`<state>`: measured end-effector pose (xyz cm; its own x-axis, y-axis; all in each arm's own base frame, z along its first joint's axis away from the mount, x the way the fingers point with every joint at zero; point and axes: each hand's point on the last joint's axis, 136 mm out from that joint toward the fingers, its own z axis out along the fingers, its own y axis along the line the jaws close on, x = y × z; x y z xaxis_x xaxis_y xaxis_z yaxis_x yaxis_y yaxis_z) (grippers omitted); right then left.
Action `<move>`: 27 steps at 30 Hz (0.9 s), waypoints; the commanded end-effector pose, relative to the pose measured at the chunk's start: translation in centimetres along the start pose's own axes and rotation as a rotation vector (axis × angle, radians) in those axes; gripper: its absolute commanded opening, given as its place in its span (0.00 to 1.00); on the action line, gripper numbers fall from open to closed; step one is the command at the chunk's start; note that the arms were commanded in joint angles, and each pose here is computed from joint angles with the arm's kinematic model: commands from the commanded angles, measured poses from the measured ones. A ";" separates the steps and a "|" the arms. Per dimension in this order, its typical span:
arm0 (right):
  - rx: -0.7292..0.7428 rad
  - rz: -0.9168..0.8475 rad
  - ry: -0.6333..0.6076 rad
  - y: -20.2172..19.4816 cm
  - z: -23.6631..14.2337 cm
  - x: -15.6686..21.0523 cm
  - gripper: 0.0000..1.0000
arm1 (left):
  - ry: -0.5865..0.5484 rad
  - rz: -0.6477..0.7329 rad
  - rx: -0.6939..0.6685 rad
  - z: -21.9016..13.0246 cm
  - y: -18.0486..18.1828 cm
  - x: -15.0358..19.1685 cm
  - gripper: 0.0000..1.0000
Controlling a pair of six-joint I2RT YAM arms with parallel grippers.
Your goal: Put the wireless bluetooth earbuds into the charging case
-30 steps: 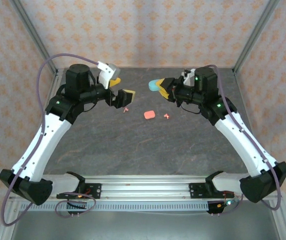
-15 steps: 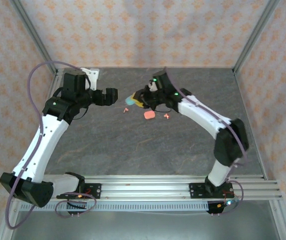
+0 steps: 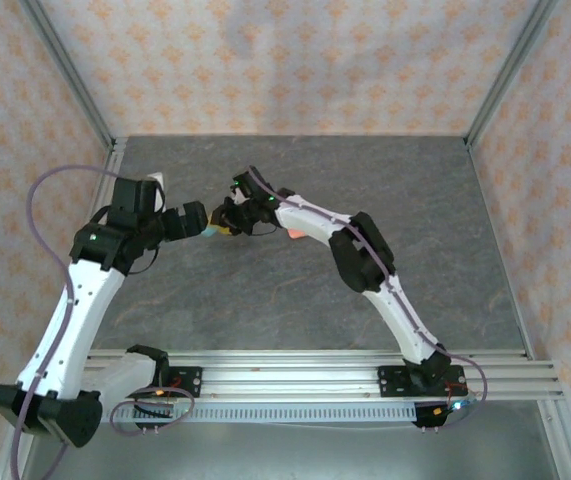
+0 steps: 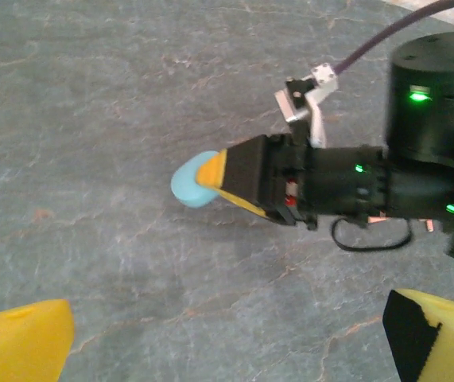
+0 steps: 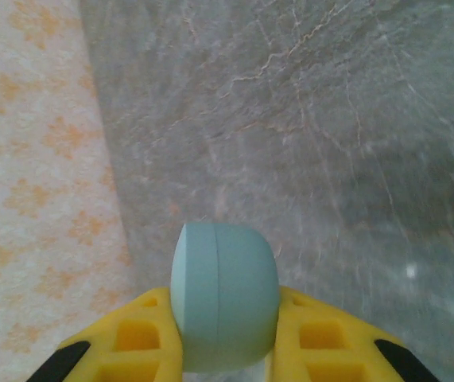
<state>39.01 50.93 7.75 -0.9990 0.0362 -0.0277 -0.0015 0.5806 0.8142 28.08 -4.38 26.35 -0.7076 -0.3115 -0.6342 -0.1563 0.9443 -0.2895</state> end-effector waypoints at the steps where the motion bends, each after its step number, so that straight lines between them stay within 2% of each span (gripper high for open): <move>1: -0.027 -0.070 0.017 1.3 1.4 0.1 0.10 | 0.007 -0.057 -0.060 -1.3 1.9 1.9 1.00; 5: -0.005 -0.047 0.042 -0.1 2.6 0.5 0.15 | -0.006 -0.096 -0.063 -2.2 2.6 3.2 1.00; 9: 0.042 -0.065 0.062 -1.0 2.1 1.2 0.36 | -0.015 -0.112 -0.065 -2.7 3.1 3.9 1.00; 13: 0.075 -0.088 0.082 -0.7 0.7 1.9 0.50 | -0.017 -0.100 -0.068 -2.9 3.2 3.9 1.00; 19: 0.139 -0.124 0.068 0.8 -3.2 2.5 0.52 | -0.034 -0.070 0.004 -3.6 1.8 3.3 1.00; 24: 0.171 -0.171 0.022 3.2 -9.2 2.3 0.53 | -0.039 -0.071 0.156 -3.4 -1.2 2.3 1.00; 27: 0.192 -0.165 0.004 2.6 -12.6 1.8 0.53 | -0.071 -0.043 0.227 -3.0 -2.5 1.5 1.00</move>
<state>36.23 46.26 13.29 -0.9915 -0.0895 -0.0946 -0.1302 0.6969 0.7053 23.99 -5.37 26.43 -0.6870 -0.3873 -0.6148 -0.1331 0.8989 -0.4175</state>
